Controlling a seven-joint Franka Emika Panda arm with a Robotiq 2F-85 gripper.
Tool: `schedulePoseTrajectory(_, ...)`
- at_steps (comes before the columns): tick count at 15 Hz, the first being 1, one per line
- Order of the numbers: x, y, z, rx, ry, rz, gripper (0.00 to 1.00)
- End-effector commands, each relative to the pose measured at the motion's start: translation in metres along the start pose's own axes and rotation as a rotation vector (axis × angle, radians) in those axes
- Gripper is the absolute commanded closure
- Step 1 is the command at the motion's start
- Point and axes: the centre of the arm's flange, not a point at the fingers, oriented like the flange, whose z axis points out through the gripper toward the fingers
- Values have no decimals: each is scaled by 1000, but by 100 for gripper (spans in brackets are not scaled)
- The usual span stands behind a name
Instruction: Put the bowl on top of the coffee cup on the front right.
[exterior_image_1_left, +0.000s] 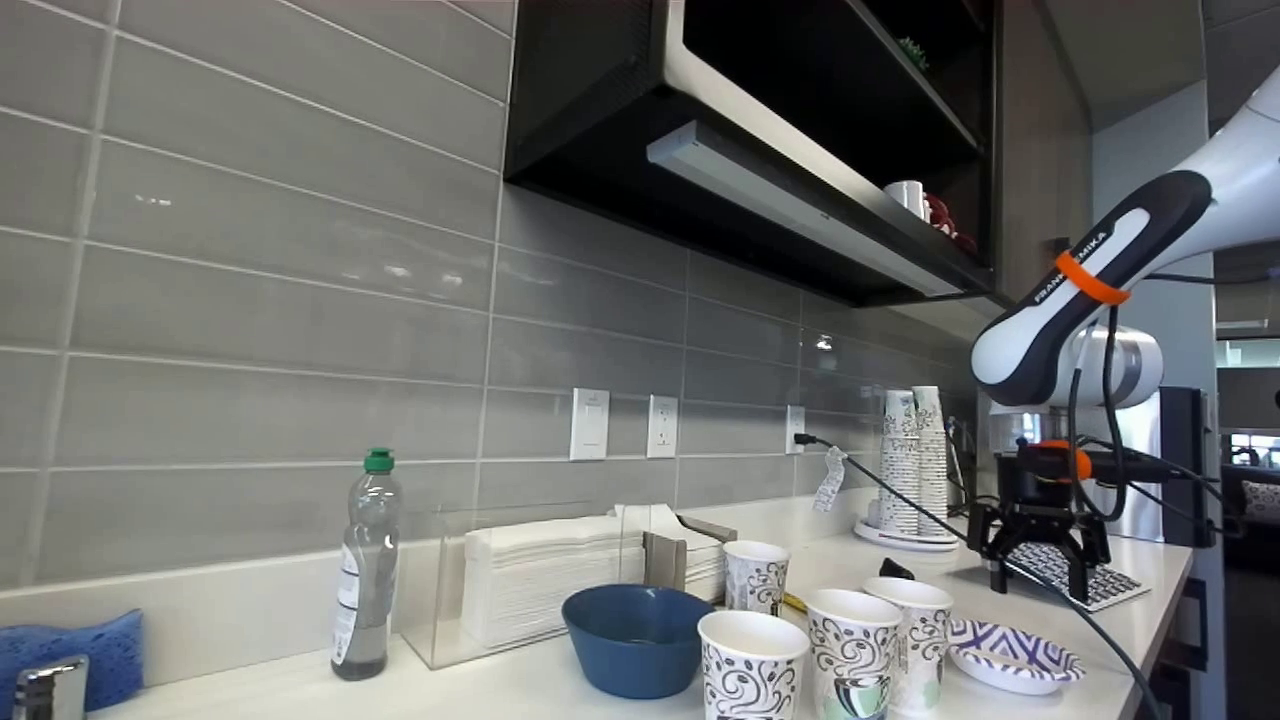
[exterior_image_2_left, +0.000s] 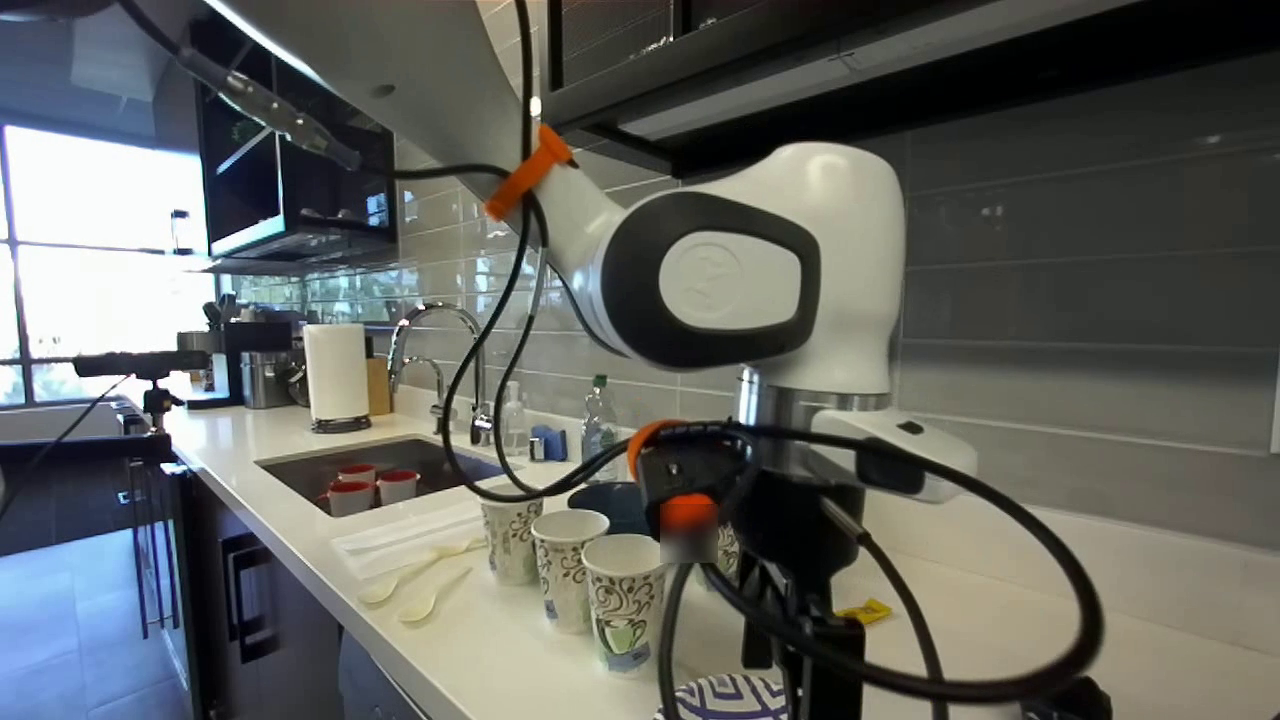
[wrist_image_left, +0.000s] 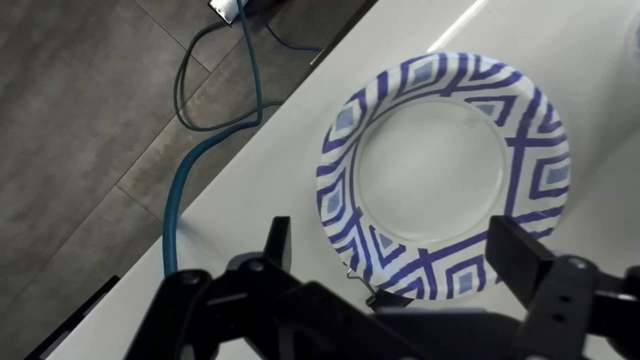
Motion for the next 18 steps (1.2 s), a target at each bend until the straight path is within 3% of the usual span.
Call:
schedulePoseTrajectory(1,18,12,19,26,-41,-110,0)
schedulePoseTrajectory(12,28,10,57,53,-83,-192,0)
schedulePoseTrajectory(13,29,10,59,52,-86,-194,25)
schedulePoseTrajectory(14,30,10,60,54,-89,-195,26)
schedulePoseTrajectory(18,33,12,63,50,-90,-192,56)
